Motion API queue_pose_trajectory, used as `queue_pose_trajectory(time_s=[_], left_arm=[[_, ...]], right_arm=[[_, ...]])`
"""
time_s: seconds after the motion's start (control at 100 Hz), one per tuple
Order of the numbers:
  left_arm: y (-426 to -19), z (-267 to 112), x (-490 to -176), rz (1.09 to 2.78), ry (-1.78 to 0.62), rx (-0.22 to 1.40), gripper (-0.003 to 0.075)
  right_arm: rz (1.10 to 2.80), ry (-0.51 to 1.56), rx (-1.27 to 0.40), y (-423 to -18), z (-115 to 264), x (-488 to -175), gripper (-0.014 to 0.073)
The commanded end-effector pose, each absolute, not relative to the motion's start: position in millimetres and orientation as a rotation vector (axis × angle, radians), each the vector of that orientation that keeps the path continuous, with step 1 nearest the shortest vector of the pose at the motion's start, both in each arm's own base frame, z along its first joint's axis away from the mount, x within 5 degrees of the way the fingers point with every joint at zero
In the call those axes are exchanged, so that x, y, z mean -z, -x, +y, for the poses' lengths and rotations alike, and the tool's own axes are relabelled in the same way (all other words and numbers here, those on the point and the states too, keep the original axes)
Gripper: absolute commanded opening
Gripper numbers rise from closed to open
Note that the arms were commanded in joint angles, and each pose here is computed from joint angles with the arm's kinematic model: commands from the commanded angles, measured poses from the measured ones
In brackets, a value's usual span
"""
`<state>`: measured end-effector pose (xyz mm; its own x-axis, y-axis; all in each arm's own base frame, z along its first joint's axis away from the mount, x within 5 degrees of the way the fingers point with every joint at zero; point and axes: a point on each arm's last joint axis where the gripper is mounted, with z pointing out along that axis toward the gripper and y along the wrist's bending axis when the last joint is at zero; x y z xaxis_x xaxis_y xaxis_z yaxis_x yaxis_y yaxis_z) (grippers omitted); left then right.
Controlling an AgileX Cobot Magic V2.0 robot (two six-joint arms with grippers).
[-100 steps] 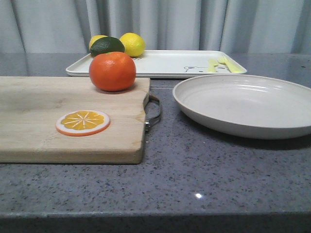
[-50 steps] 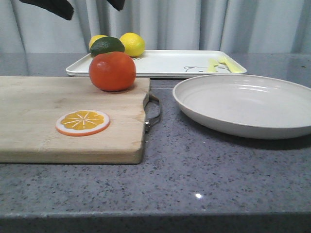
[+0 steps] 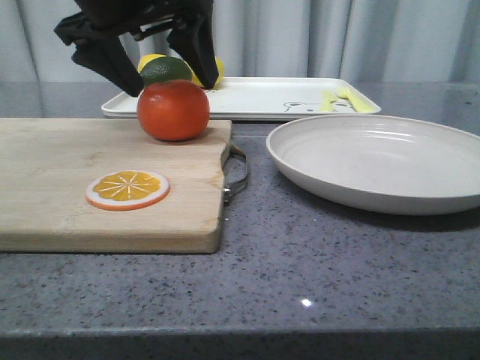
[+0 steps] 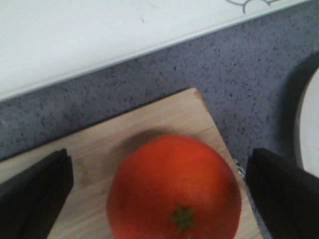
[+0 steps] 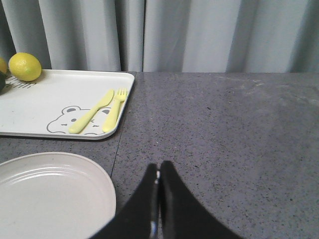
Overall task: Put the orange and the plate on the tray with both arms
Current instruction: 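Lower the left gripper over the orange and close on it, then lift the orange with the left gripper and carry it onto the plate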
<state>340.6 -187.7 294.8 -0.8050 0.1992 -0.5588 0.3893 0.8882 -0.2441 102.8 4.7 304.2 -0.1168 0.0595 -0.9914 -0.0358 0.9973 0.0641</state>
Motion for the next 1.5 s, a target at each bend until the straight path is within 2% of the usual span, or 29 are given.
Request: queue_pose_trajectory(time_s=[0.0,0.44,0.77,0.94,1.16,1.39,1.49], left_arm=[[-337.4,-191.7,-318.4,2.442,-0.401,0.542,0.0671],[-339.4,-193.5,-310.0,2.479,-0.404,0.543,0.0659],[-338.7,-194.6,-310.2,2.483,-0.392,0.568,0.0425],[-337.0,-197.5,-311.1,2.494,-0.359,0.632,0.0344],[-328.2,-216.4,-321.3,2.460,-0.415,0.705,0.0333],[-309.1,-254.3,-351.3,2.333,-0.558,0.773,0.0333],[-300.2,-274.2,-353.9,2.321,-0.627,0.801,0.0333]], right_arm=[[1.575,-0.010,-0.078,-104.4,4.6,-323.8,-0.0064],[1.575,-0.010,-0.078,-104.4,4.6,-323.8,-0.0064],[1.575,-0.010,-0.078,-104.4,4.6,-323.8,-0.0064],[1.576,-0.010,-0.078,-104.4,4.6,-323.8,-0.0064],[1.593,-0.012,-0.076,-104.4,4.4,-322.2,-0.0064],[1.593,-0.012,-0.076,-104.4,4.4,-322.2,-0.0064],[1.593,-0.012,-0.076,-104.4,4.4,-322.2,-0.0064]])
